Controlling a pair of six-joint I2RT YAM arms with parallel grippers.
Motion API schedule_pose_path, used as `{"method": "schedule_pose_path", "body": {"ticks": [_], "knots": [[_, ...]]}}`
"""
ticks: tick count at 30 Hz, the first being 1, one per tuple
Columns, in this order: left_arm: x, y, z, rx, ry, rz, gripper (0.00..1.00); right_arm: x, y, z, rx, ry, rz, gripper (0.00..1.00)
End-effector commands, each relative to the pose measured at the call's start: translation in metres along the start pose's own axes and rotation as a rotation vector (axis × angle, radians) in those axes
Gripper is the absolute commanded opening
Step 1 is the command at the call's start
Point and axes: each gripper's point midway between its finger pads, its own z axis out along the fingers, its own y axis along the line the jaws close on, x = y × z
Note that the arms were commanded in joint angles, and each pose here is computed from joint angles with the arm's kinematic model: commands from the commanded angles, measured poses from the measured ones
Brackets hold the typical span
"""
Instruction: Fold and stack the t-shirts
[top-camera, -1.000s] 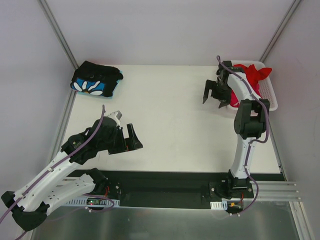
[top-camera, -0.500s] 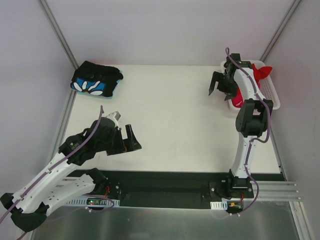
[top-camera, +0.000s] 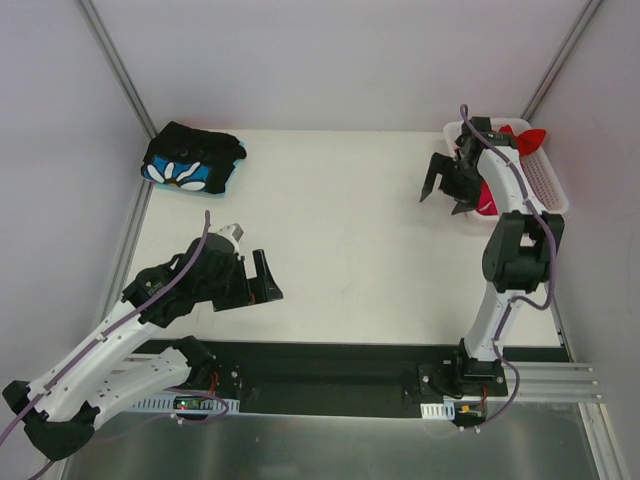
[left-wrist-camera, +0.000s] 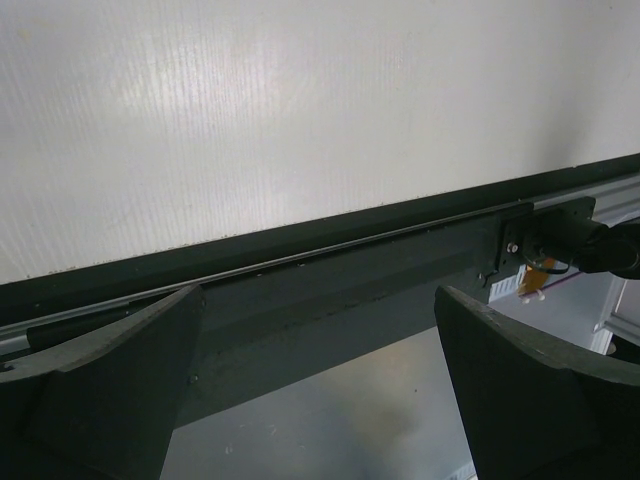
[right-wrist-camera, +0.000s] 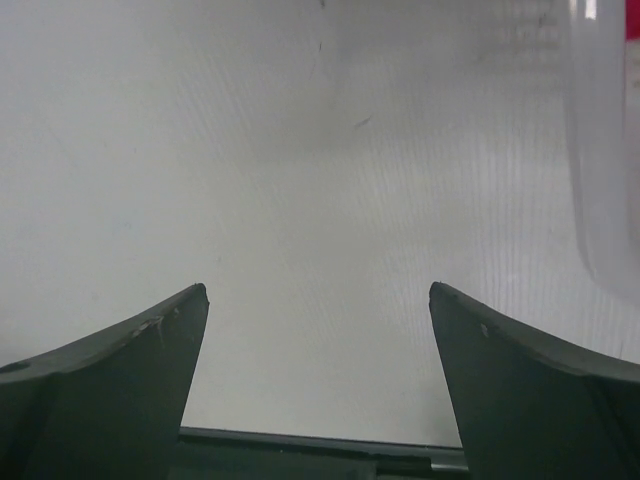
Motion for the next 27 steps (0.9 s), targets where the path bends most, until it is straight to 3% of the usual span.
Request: {"method": "schedule_pose_path", "body": {"ticks": [1, 6, 11, 20, 27], "knots": [[-0.007, -0.011, -0.006, 0.025, -0.017, -0.004, 0.99, 0.023, 0.015, -0.090, -0.046, -0.188, -0.011, 0.96], [-0.007, -0.011, -0.006, 0.036, -0.030, -0.001, 0.99, 0.043, -0.013, -0.101, 0.033, -0.211, 0.002, 0.96], [-0.005, -0.011, -0.007, 0.049, -0.030, -0.004, 0.99, 0.049, -0.056, -0.079, 0.168, -0.166, 0.052, 0.96], [-0.004, -0.009, -0.009, 0.056, -0.040, -0.014, 0.99, 0.026, -0.101, -0.053, 0.302, -0.140, 0.170, 0.96], [-0.005, -0.009, -0.010, 0.058, -0.043, -0.005, 0.99, -0.004, -0.101, -0.034, 0.296, -0.123, 0.201, 0.96]]}}
